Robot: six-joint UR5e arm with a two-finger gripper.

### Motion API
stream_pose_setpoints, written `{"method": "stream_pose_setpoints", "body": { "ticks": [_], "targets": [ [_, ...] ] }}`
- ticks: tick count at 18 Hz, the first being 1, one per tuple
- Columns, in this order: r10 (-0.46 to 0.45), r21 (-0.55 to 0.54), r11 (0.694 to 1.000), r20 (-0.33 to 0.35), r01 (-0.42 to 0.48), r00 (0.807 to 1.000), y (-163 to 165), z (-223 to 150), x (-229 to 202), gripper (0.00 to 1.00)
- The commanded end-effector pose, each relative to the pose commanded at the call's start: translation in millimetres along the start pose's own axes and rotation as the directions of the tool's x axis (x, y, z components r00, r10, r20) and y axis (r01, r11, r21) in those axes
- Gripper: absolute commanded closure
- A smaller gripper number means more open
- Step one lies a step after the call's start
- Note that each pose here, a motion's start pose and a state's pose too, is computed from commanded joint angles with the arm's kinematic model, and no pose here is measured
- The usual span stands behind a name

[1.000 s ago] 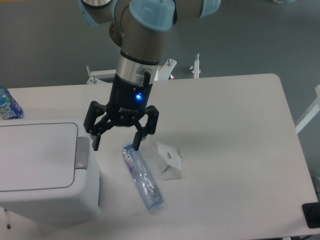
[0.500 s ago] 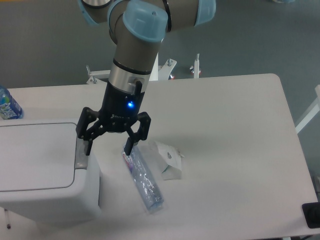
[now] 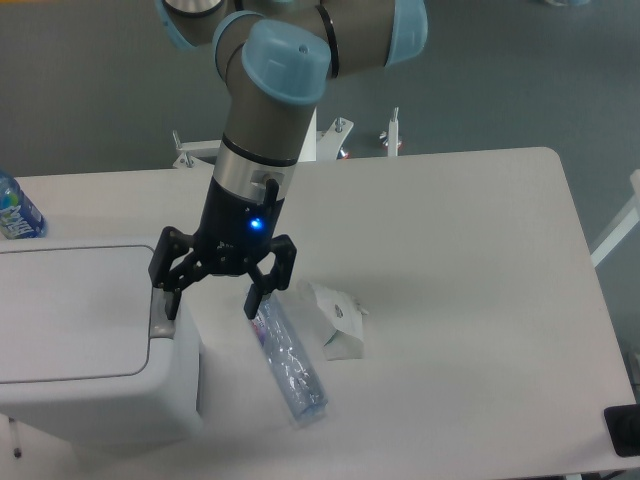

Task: Open the trash can
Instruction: 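Press the gripper finger down on the bin lid, then lift the gripper away as the bin lid opens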

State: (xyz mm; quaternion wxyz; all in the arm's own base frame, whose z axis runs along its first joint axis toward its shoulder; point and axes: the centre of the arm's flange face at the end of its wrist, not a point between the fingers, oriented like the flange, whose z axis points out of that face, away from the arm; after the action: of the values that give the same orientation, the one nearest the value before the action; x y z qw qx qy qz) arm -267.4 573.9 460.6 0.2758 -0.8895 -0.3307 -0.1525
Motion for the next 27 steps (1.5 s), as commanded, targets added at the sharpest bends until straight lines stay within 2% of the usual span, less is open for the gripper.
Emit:
{"method": "stream_pose_setpoints", "body": {
  "ticks": [27],
  "targets": [
    [0.001, -0.003, 1.000, 0.000, -0.001, 1.000, 0.2, 4.2, -1.1, 0.00]
  ]
}}
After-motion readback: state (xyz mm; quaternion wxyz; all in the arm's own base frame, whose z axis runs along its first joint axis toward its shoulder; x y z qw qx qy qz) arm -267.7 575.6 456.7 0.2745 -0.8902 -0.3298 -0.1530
